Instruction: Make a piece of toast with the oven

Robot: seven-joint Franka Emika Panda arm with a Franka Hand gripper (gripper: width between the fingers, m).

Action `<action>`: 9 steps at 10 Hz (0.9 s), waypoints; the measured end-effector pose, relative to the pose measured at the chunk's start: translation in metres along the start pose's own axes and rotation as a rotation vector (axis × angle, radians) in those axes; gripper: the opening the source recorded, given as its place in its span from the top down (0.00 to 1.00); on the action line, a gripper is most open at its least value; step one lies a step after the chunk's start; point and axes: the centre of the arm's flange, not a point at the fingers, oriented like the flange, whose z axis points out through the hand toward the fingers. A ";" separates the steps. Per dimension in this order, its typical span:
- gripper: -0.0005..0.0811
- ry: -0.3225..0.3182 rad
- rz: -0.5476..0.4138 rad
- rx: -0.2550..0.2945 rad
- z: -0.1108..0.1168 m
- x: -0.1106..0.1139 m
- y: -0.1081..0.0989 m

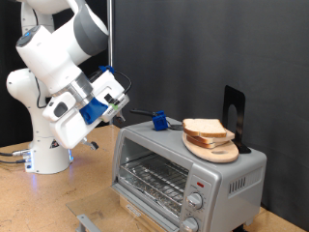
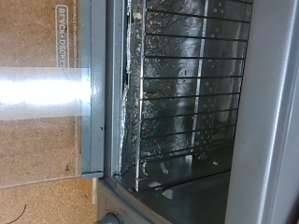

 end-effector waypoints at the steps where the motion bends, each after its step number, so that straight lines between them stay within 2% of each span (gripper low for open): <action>1: 0.00 -0.004 0.001 -0.002 0.002 0.001 0.002; 5: 0.00 -0.044 0.011 -0.005 0.004 -0.002 0.005; 6: 0.00 -0.084 0.000 0.031 0.006 -0.007 0.000; 7: 0.00 -0.154 -0.032 0.094 0.006 -0.018 -0.012; 8: 0.00 -0.219 -0.084 0.147 0.003 -0.030 -0.025; 9: 0.00 -0.252 -0.153 0.193 -0.002 -0.041 -0.037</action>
